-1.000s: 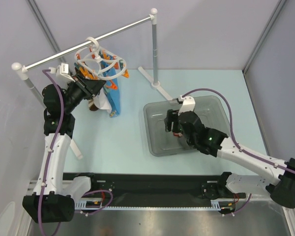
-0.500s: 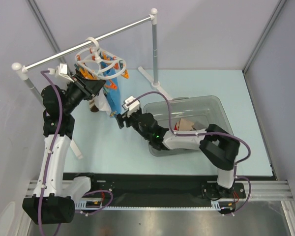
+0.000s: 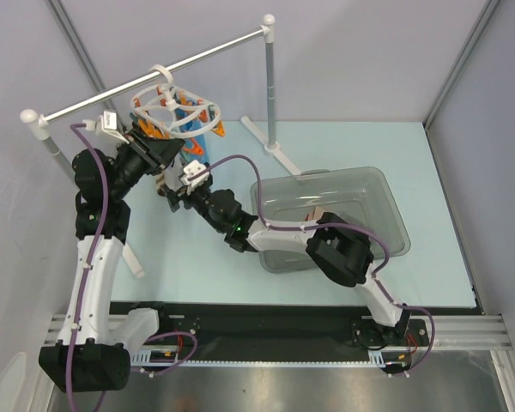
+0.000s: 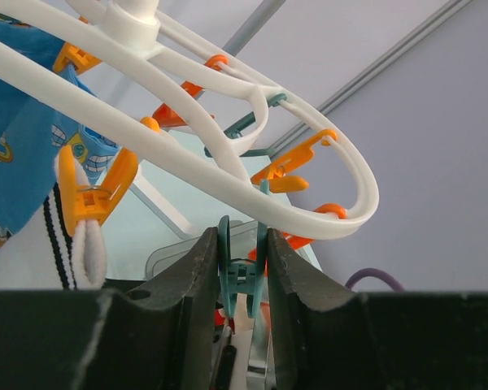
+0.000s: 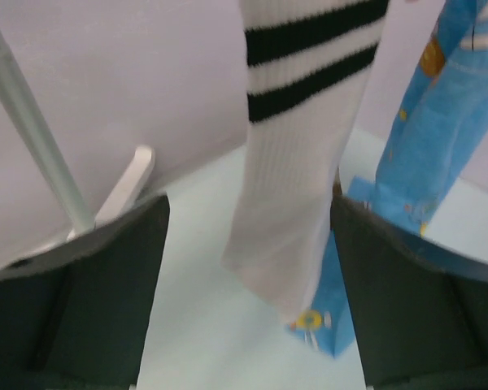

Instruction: Remove the socks clipped to the hanger

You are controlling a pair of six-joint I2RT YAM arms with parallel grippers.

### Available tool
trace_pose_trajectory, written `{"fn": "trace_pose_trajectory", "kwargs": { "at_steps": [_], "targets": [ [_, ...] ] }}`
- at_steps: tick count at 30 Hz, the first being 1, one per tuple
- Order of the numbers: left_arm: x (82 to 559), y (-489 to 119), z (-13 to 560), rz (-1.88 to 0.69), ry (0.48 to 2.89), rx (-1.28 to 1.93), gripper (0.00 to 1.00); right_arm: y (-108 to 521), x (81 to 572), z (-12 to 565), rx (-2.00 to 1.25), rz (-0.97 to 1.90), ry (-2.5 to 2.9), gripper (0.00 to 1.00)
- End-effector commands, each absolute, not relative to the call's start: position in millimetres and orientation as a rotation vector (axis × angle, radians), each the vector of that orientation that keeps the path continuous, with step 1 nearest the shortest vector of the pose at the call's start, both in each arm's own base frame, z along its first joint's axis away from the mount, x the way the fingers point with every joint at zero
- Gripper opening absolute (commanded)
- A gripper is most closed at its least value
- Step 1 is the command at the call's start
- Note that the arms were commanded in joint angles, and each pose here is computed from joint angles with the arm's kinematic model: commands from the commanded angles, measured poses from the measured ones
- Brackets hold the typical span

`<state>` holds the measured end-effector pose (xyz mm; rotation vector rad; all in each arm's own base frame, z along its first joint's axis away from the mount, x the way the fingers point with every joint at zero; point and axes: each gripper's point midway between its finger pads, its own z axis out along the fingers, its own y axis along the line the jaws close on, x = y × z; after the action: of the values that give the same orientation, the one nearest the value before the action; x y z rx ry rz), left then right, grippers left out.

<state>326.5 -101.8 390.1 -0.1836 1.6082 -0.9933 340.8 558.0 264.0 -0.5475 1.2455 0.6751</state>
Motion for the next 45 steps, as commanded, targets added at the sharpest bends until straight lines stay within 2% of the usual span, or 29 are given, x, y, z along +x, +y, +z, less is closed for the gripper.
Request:
{"fn": "trace_pose_trajectory", "kwargs": {
  "at_steps": [1, 5, 7, 8, 9, 10, 11, 12, 17, 25, 28, 35, 45],
  "targets": [
    [315.1, -108.1, 410.2, -1.021, 1.559, -0.144, 0.31, 565.1, 351.3, 279.8, -0.502, 0.640, 1.210, 0.84],
    [314.1, -109.7, 408.5, -1.028, 1.563, -0.146, 0.31, 563.4, 371.3, 288.9, -0.421, 0.538, 1.230, 0.79],
    [313.4, -111.0, 409.4, -1.036, 1.564, -0.141, 0.32, 560.0, 374.7, 291.1, -0.413, 0.511, 1.228, 0.58],
    [312.3, -111.5, 407.1, -1.039, 1.577, -0.147, 0.36, 556.4, 376.8, 292.3, -0.408, 0.492, 1.233, 0.49],
    [312.8, -111.2, 404.8, -1.034, 1.588, -0.147, 0.39, 554.6, 374.7, 298.8, -0.407, 0.495, 1.232, 0.30],
    [312.5, -110.9, 405.3, -1.025, 1.594, -0.141, 0.44, 554.9, 373.1, 295.7, -0.432, 0.492, 1.251, 0.24],
    [311.4, -110.3, 399.7, -1.018, 1.623, -0.154, 0.53, 553.9, 369.8, 300.4, -0.437, 0.510, 1.250, 0.17],
    [311.8, -108.0, 398.5, -0.996, 1.628, -0.155, 0.55, 547.8, 363.0, 303.0, -0.450, 0.528, 1.247, 0.00],
    [303.9, -103.6, 403.3, -0.940, 1.665, -0.149, 0.65, 535.8, 332.0, 315.1, -0.507, 0.659, 1.214, 0.00],
    [292.2, -83.9, 406.2, -0.776, 1.766, -0.129, 0.70, 523.4, 299.3, 331.3, -0.626, 0.854, 1.210, 0.00],
    [288.1, -72.8, 402.2, -0.704, 1.800, -0.160, 0.79, 509.6, 294.9, 342.2, -0.613, 0.902, 1.205, 0.00],
    [285.4, -65.2, 403.7, -0.660, 1.800, -0.182, 0.78, 481.1, 308.9, 349.8, -0.549, 0.961, 1.232, 0.00],
    [285.8, -82.4, 435.5, -0.776, 1.669, -0.095, 0.74, 448.7, 334.1, 354.6, -0.471, 1.030, 1.245, 0.00]
  ]
}}
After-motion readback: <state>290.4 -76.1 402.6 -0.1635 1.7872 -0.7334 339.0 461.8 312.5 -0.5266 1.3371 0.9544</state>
